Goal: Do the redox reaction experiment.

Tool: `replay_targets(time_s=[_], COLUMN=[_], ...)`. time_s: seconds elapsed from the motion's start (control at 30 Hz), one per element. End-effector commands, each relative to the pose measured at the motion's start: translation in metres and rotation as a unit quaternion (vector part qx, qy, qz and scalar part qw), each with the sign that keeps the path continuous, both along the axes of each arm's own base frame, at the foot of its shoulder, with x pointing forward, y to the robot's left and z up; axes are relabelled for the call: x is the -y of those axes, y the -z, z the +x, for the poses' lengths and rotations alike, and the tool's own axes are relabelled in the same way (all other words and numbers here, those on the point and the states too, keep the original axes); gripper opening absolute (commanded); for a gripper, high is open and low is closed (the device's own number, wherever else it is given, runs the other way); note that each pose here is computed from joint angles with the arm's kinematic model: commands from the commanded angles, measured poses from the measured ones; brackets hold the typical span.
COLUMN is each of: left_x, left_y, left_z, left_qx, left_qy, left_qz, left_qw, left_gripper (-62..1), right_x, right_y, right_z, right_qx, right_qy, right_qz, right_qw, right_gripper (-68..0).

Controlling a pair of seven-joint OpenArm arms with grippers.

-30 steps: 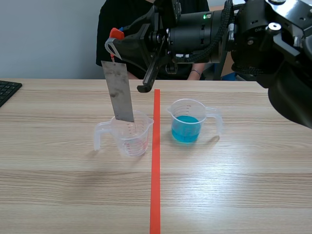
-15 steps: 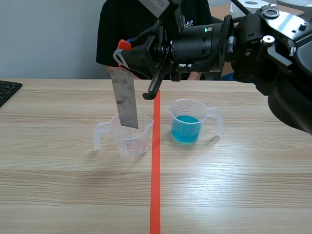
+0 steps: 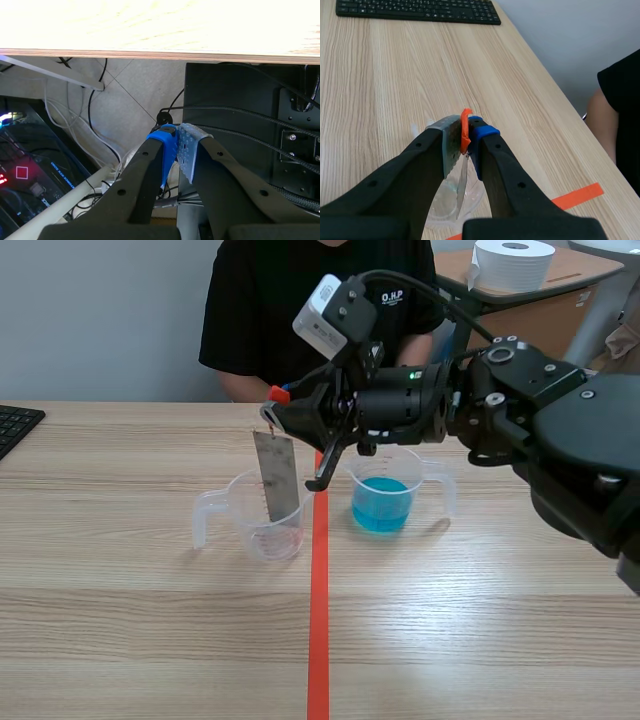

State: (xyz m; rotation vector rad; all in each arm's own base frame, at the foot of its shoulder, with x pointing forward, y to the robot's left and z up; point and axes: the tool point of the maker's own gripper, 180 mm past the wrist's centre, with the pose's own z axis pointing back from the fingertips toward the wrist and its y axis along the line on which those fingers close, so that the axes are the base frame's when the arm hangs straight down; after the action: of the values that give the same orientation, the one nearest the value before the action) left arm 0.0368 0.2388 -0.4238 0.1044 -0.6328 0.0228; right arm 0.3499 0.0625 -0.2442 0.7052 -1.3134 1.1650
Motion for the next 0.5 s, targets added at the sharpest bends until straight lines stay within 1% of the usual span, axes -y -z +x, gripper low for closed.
replay_targets(time_s=[0.0,0.03,0.1,0.23,0.33,0.4,0.47], left_x=[0.002,0.002,0.002,0.002,0.002,0.002,0.002], left_y=[-0.004,-0.004,-0.004,-0.004,-0.004,-0.004,-0.004], left_z=[0.003,0.003,0.003,0.003,0.003,0.003,0.003], left_qx=[0.01,0.01,0.01,0.01,0.01,0.01,0.01], left_qy=[0.001,0.001,0.001,0.001,0.001,0.001,0.001], left_qz=[-0.001,-0.001,-0.001,-0.001,-0.001,-0.001,-0.001], left_qw=[0.9999,1.0,0.9999,0.9999,0.9999,0.9999,0.9999], left_gripper=[-56.6,-56.4,-53.3,-43.4,-34.8,-29.0,-23.3], right_x=[-0.006,-0.007,-0.009,-0.01,-0.011,-0.011,-0.011], right_y=[-0.009,-0.005,0.004,0.016,0.018,0.017,0.017], right_z=[-0.001,-0.002,-0.002,-0.002,-0.002,-0.002,-0.002], right_qx=[0.013,0.012,0.009,0.002,0.001,0.001,0.002], right_qy=[-0.013,-0.015,-0.015,-0.015,-0.015,-0.015,-0.015], right_qz=[0.01,0.006,-0.003,-0.014,-0.016,-0.015,-0.013], right_qw=[0.9998,0.9998,0.9998,0.9998,0.9998,0.9998,0.9998], right_gripper=[-66.2,-66.2,-66.2,-66.2,-66.2,-63.6,-58.5])
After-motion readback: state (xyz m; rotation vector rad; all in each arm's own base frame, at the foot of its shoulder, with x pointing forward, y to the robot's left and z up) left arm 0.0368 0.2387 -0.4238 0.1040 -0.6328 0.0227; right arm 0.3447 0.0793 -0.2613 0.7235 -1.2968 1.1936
